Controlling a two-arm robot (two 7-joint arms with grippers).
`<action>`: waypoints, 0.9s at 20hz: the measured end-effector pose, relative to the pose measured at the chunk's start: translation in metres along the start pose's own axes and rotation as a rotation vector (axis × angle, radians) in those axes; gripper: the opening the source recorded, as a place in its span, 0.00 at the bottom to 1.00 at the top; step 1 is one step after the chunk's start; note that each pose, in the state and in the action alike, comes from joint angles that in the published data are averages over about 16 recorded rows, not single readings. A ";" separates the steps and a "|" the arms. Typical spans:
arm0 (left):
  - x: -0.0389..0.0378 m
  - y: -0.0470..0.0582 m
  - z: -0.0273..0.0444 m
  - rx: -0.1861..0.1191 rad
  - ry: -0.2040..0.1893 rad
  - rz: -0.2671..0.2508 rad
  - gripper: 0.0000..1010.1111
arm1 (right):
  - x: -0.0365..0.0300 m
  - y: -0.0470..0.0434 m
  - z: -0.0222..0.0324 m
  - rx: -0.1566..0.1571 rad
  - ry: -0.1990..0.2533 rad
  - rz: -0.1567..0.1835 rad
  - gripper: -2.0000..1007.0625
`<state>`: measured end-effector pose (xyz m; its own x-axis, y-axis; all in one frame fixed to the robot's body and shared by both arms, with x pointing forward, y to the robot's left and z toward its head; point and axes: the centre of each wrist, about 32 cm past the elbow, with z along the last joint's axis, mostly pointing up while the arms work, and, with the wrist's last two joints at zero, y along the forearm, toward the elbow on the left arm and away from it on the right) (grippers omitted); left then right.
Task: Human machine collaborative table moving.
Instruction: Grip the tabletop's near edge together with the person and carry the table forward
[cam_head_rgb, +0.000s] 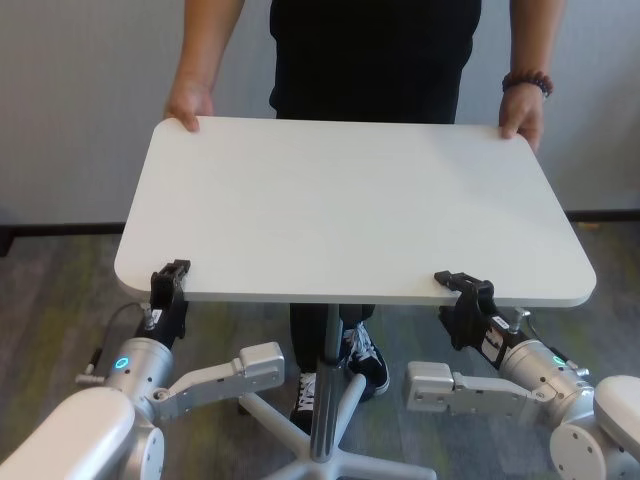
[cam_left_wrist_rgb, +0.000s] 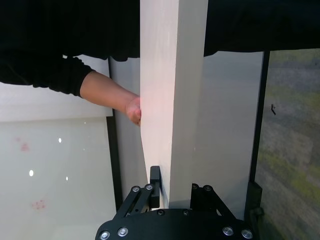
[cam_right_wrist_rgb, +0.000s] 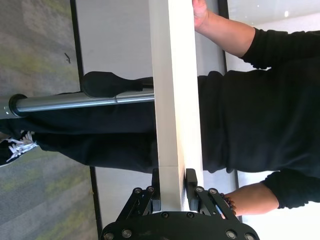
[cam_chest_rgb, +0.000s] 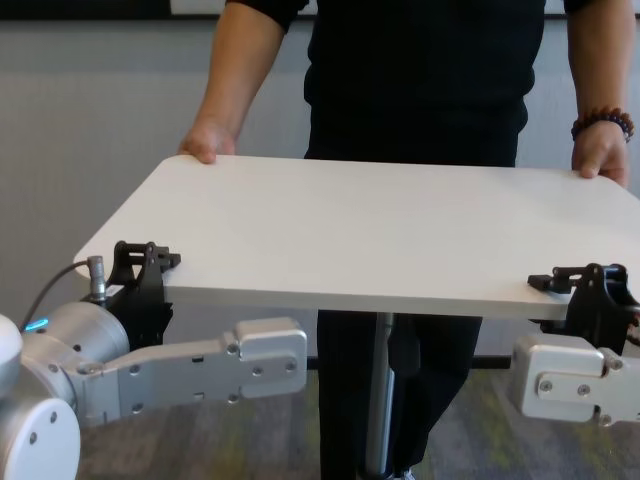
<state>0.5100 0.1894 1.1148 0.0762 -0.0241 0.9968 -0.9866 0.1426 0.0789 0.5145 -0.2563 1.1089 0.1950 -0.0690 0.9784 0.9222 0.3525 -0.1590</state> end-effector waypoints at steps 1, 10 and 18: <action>-0.0013 0.000 -0.0001 0.000 0.001 -0.003 0.25 | -0.0010 0.0005 -0.0003 0.000 0.000 0.002 0.28; -0.0124 -0.003 0.0000 0.000 0.006 -0.027 0.25 | -0.0086 0.0040 -0.0031 -0.006 0.000 0.016 0.28; -0.0205 -0.005 0.0002 0.000 0.006 -0.043 0.25 | -0.0139 0.0058 -0.0056 -0.011 0.001 0.025 0.28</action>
<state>0.5129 0.1890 1.0940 0.1199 -0.0248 0.9925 -0.9823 0.1419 0.1222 0.5190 -0.2586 1.0937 0.2185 -0.0611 0.9739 0.9206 0.3438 -0.1850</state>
